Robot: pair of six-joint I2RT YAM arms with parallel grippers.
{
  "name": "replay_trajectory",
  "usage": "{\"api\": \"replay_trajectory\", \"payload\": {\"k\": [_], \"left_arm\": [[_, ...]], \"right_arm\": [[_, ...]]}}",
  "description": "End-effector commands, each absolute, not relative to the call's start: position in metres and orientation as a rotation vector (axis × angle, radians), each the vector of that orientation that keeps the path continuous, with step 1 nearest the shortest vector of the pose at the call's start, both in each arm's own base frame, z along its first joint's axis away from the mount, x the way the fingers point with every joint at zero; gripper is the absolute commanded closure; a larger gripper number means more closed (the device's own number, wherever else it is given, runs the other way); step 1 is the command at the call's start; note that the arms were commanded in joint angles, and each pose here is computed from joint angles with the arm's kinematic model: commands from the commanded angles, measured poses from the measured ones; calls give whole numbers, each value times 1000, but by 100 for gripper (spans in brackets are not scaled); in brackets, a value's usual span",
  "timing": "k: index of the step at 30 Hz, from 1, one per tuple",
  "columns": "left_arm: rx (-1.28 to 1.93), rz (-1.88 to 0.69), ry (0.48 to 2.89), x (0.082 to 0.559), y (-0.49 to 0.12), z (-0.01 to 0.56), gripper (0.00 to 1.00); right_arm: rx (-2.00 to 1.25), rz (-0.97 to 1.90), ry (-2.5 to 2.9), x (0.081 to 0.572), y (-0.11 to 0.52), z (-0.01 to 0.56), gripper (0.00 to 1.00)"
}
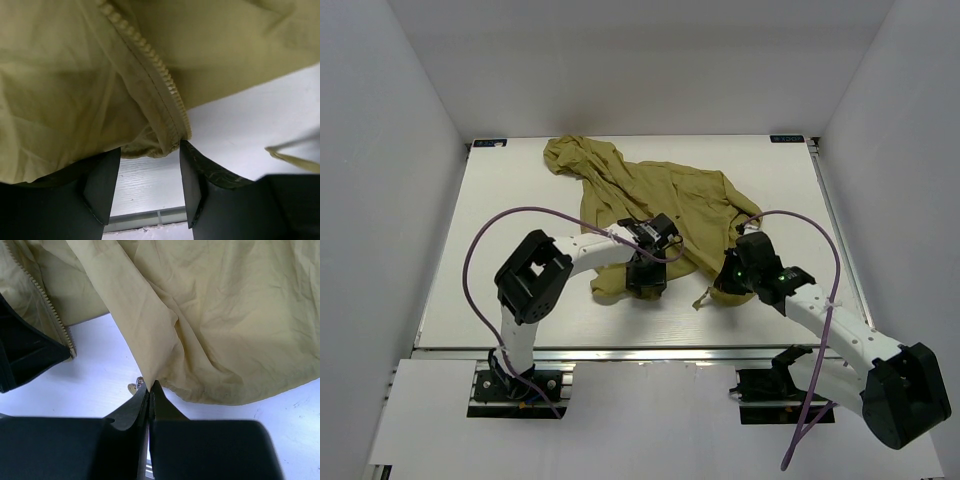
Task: Zip up the jacket
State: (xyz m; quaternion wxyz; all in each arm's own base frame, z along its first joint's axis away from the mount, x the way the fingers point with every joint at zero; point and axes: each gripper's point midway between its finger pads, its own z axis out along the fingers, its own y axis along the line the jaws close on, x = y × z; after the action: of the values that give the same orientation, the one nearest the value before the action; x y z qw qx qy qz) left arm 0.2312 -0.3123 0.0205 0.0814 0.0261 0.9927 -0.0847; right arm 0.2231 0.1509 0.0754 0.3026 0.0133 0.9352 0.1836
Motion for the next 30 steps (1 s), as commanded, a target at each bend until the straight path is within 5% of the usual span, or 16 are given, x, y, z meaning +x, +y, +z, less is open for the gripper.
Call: {"api": "replay_trajectory", "payload": {"k": [1, 8, 13, 14, 30], "left_arm": [[-5, -141, 2920, 243, -308, 24, 40], [7, -118, 2957, 242, -313, 9, 56], [28, -138, 2946, 245, -315, 13, 86], [32, -141, 2941, 245, -315, 14, 98], [348, -591, 2415, 257, -318, 138, 100]], "right_arm": [[24, 515, 2435, 228, 153, 83, 100], [33, 494, 2446, 224, 148, 78, 100], [8, 505, 2440, 224, 149, 75, 100], [-21, 518, 2432, 224, 151, 76, 100], [-537, 935, 2151, 227, 223, 129, 100]]}}
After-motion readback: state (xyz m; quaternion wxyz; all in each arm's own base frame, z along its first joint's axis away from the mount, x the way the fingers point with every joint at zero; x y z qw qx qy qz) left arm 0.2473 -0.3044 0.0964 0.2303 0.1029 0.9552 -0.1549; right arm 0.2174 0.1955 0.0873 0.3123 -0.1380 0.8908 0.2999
